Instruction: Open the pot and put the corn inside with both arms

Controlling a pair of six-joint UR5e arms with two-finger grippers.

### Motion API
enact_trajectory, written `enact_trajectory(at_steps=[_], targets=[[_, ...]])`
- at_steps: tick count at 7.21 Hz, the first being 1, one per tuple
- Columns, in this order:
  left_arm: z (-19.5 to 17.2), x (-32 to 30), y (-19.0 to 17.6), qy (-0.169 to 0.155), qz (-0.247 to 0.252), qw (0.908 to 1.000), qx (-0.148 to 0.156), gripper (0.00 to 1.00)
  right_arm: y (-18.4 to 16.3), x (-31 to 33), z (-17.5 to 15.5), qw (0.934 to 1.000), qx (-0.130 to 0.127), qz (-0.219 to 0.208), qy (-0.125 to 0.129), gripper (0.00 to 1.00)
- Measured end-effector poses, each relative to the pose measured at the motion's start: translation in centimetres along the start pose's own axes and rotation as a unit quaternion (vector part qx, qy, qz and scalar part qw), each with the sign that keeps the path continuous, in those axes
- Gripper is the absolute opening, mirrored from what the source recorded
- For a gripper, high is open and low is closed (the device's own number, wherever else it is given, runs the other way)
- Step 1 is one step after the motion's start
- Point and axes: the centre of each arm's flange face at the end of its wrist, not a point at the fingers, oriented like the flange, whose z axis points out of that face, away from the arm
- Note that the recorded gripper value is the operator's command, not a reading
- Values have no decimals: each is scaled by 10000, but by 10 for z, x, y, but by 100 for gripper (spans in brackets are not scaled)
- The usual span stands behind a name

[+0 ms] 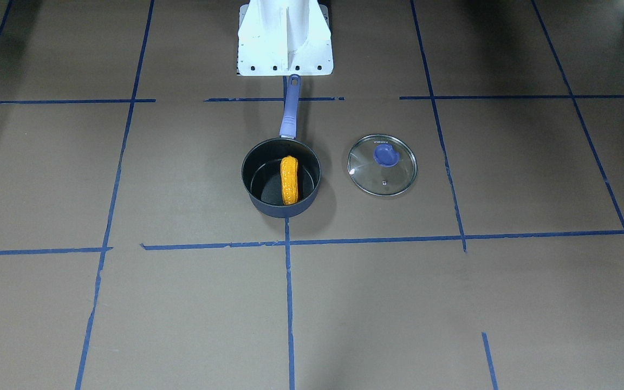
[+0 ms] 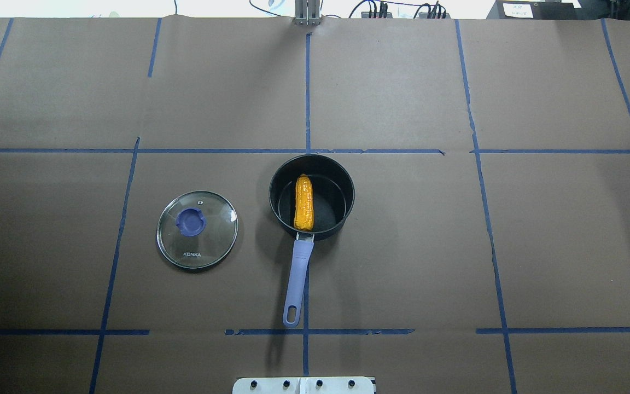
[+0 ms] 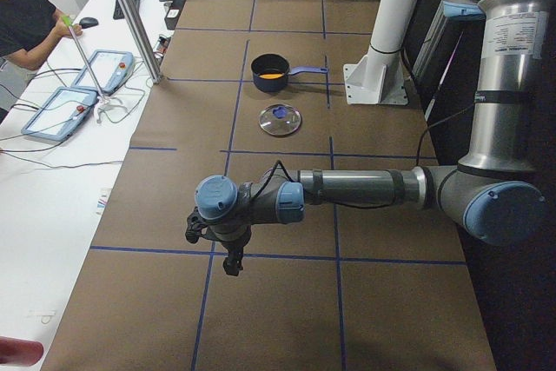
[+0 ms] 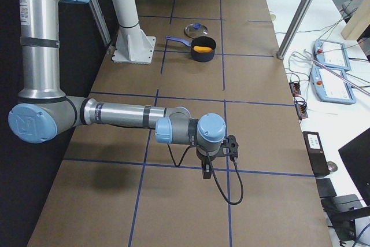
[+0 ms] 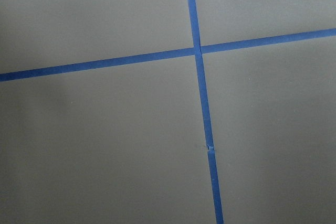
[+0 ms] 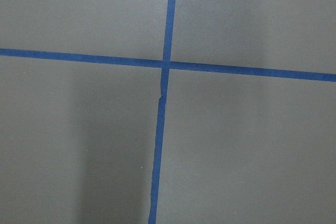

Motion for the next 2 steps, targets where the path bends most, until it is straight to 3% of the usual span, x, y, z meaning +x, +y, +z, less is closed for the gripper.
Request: enact_trajectory(at_steps=[2], targets=[[0, 0, 0, -1, 5, 10000, 2, 100, 1, 1, 1, 10000, -6, 6, 0, 100]])
